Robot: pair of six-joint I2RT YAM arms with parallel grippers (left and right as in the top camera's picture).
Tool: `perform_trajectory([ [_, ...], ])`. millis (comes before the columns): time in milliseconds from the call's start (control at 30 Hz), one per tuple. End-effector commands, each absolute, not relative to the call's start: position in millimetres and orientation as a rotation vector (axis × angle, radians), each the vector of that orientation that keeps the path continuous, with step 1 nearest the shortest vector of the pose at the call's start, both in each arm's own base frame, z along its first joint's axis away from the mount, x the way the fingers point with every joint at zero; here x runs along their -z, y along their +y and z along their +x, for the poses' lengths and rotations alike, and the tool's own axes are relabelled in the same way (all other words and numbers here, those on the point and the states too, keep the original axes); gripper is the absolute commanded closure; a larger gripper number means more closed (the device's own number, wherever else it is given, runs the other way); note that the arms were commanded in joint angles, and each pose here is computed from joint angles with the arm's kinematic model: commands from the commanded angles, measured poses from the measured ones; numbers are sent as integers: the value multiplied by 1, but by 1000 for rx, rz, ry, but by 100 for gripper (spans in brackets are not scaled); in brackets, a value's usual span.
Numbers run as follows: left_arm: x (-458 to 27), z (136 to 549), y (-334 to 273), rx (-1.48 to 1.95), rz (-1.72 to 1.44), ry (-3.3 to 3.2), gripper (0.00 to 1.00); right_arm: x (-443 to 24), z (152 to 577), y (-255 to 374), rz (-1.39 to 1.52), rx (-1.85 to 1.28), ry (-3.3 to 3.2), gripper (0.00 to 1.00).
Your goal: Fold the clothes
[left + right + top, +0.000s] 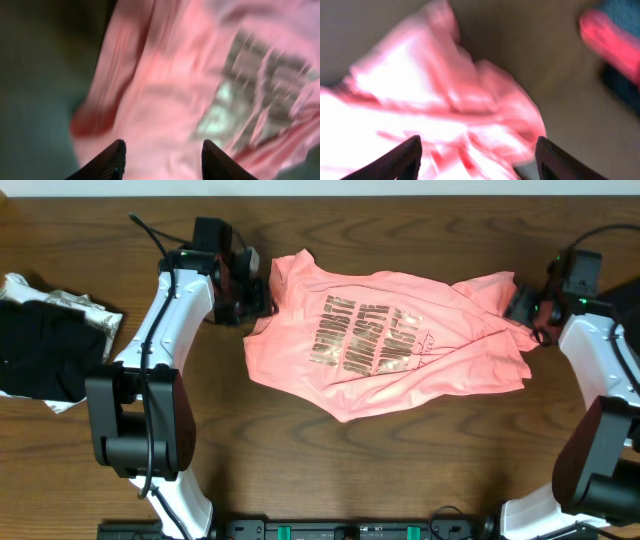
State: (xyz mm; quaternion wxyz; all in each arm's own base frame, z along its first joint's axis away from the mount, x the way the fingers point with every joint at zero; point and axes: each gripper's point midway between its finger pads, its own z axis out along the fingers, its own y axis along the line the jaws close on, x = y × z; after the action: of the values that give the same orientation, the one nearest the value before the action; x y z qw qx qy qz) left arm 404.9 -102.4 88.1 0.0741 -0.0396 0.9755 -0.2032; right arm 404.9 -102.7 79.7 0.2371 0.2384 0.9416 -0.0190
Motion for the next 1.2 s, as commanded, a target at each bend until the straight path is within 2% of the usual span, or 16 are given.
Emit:
perform_trajectory([
  [0, -81, 380, -99, 592, -129, 3044, 50, -88, 372, -105, 703, 71, 2663, 29],
  [67, -78, 357, -91, 534, -164, 3147, 50, -78, 341, -98, 712, 78, 2800, 32],
  [267, -72, 327, -67, 319, -206, 3286, 50, -67, 308, -83, 614, 36, 2974, 37],
  [367, -68, 321, -67, 317, -211, 3307, 50, -67, 311, -84, 611, 37, 2958, 37],
  [533, -58, 308, -66, 309, -237, 3350, 50, -65, 323, -81, 489, -7, 2943, 44],
  [767, -40, 293, -64, 300, -272, 3385, 50, -32, 317, -69, 413, -94, 2989, 43],
  [1167, -33, 297, -65, 305, -270, 3359, 49, 8, 309, -67, 376, -87, 2947, 43],
])
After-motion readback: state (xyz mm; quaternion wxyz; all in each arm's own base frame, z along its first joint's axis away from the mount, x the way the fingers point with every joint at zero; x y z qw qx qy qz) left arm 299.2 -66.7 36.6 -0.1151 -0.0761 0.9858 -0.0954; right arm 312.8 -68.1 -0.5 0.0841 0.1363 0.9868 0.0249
